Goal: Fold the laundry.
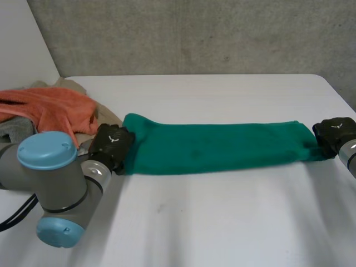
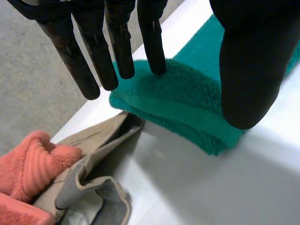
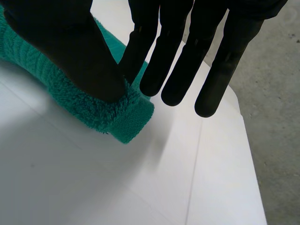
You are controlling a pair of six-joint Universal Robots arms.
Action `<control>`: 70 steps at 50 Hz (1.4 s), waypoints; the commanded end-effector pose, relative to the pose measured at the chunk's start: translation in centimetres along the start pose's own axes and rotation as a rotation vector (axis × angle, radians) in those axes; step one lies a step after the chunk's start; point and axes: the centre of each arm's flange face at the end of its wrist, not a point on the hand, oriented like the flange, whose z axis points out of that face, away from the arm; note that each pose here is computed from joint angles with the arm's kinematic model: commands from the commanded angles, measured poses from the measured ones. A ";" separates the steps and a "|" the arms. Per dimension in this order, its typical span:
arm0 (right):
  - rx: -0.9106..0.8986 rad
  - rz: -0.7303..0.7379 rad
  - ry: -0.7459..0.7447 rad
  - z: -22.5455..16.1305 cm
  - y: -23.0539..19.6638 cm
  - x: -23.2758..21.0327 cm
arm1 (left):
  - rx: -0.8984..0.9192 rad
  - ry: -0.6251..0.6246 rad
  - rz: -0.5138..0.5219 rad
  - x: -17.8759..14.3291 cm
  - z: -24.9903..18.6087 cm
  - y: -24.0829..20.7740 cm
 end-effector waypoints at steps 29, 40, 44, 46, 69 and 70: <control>-0.107 -0.210 0.276 1.7 1.3 10.1 | 0.091 -0.025 -0.010 -1.7 -1.7 -3.1; 0.394 -0.339 0.038 -2.8 -10.9 -3.4 | 0.131 -0.018 -0.020 -2.2 -2.5 -4.1; 0.682 -0.394 -0.129 -7.2 -14.0 -12.1 | 0.126 -0.011 -0.035 -2.0 -2.7 -4.0; 0.796 -0.426 -0.253 -9.5 -13.9 -16.8 | 0.124 -0.010 -0.040 -1.9 -2.8 -3.9; 0.531 -0.023 -0.475 -11.8 -11.6 -18.5 | 0.238 0.018 -0.041 -0.5 -3.2 -7.5; 0.511 0.006 -0.480 -11.6 -11.4 -18.2 | 0.241 0.020 -0.042 -0.3 -3.3 -7.6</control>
